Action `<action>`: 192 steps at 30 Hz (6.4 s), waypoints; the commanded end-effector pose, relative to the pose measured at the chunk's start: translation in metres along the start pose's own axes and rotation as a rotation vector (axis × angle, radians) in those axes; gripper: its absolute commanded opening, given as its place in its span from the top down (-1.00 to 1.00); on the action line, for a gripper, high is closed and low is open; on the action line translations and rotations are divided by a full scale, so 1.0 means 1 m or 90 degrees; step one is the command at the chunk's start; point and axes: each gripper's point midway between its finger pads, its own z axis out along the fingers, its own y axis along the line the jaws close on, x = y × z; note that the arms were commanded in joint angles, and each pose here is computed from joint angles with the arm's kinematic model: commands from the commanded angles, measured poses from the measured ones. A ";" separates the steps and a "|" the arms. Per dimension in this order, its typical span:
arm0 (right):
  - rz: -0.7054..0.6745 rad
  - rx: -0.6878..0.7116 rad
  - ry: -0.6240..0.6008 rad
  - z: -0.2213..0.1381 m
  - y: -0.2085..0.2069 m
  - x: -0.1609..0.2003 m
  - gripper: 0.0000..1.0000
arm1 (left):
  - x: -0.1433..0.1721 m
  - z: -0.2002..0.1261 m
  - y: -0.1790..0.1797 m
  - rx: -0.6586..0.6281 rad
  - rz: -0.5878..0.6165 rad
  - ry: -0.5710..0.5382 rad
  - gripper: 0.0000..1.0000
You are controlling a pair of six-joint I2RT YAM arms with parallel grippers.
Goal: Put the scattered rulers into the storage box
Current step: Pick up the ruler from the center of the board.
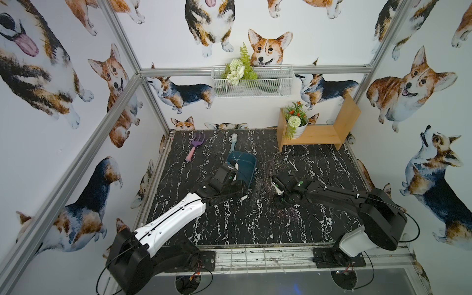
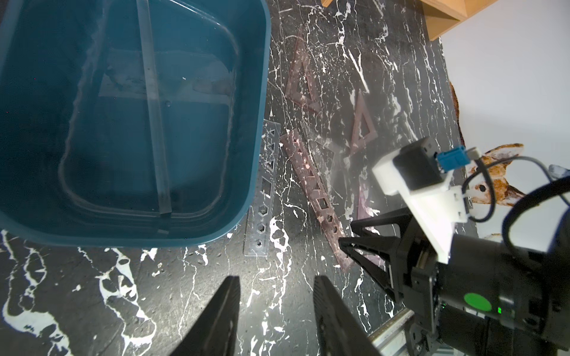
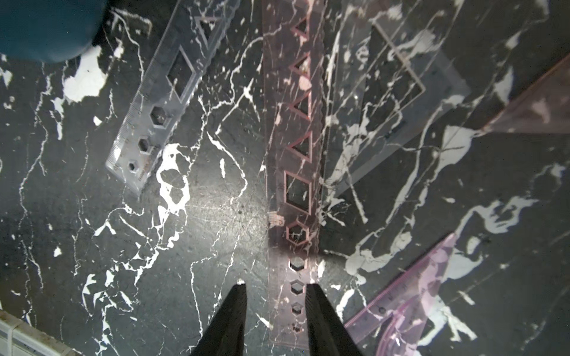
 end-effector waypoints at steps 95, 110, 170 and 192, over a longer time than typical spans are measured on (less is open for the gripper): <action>0.010 -0.030 -0.068 -0.035 0.018 -0.021 1.00 | -0.016 -0.004 -0.020 0.038 -0.004 -0.043 0.03; 0.106 -0.332 -0.192 -0.100 0.036 -0.058 1.00 | -0.040 -0.005 -0.064 0.183 -0.017 -0.059 -0.09; 0.157 -0.759 -0.172 -0.169 0.088 -0.078 1.00 | -0.077 -0.013 -0.104 0.549 -0.188 -0.049 0.70; 0.114 -0.315 -0.224 -0.123 0.018 -0.093 -0.06 | -0.089 -0.013 -0.079 0.381 -0.099 -0.035 1.00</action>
